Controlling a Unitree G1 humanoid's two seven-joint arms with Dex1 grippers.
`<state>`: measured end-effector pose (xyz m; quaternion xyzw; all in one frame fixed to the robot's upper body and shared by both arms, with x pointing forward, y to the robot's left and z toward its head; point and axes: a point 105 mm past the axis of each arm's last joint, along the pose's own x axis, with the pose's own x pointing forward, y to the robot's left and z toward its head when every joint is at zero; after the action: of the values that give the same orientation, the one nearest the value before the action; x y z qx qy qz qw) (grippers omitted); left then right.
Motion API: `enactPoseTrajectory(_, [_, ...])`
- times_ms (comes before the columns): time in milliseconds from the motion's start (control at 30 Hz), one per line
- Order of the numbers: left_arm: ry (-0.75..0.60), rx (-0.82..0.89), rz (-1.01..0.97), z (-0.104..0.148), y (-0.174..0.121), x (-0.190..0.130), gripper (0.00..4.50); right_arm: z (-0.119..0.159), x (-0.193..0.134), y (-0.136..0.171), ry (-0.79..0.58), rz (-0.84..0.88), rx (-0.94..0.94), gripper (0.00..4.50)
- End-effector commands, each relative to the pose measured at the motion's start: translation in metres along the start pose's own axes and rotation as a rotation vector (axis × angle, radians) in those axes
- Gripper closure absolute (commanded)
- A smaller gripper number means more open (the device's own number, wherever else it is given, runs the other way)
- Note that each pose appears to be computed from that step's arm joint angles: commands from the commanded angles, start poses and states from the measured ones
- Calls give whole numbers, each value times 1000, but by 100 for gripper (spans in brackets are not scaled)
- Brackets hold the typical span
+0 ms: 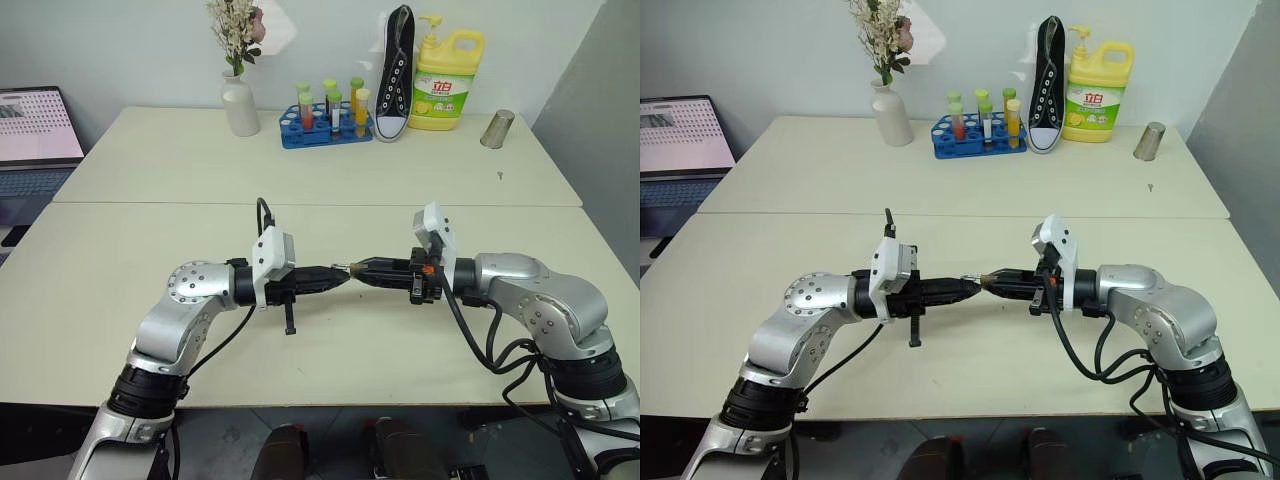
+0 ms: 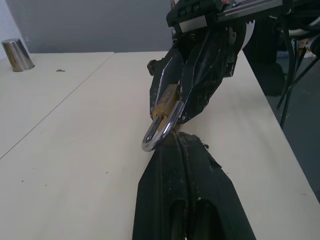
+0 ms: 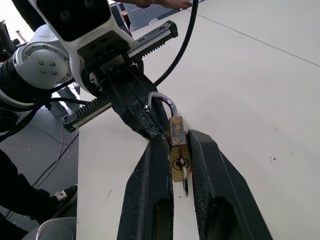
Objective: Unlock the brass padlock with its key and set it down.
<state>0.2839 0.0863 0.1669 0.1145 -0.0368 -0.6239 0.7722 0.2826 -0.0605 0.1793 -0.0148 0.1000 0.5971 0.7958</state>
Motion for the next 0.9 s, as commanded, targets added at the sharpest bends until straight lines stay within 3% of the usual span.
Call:
enactPoseTrajectory(33, [-50,18,8,16,-1,-1,450,4,0,4,-16,22,-29,436])
enactPoseTrajectory(600, [-41,-29,18,20,1,-5,450,2,0,5,-6,22,-29,436])
enactPoseTrajectory(800, [169,274,-2,-2,2,-22,450,-4,-6,-2,9,-16,41,436])
enactPoseTrajectory(900, [204,369,-1,-10,6,-30,390,-10,-9,-5,26,-37,100,436])
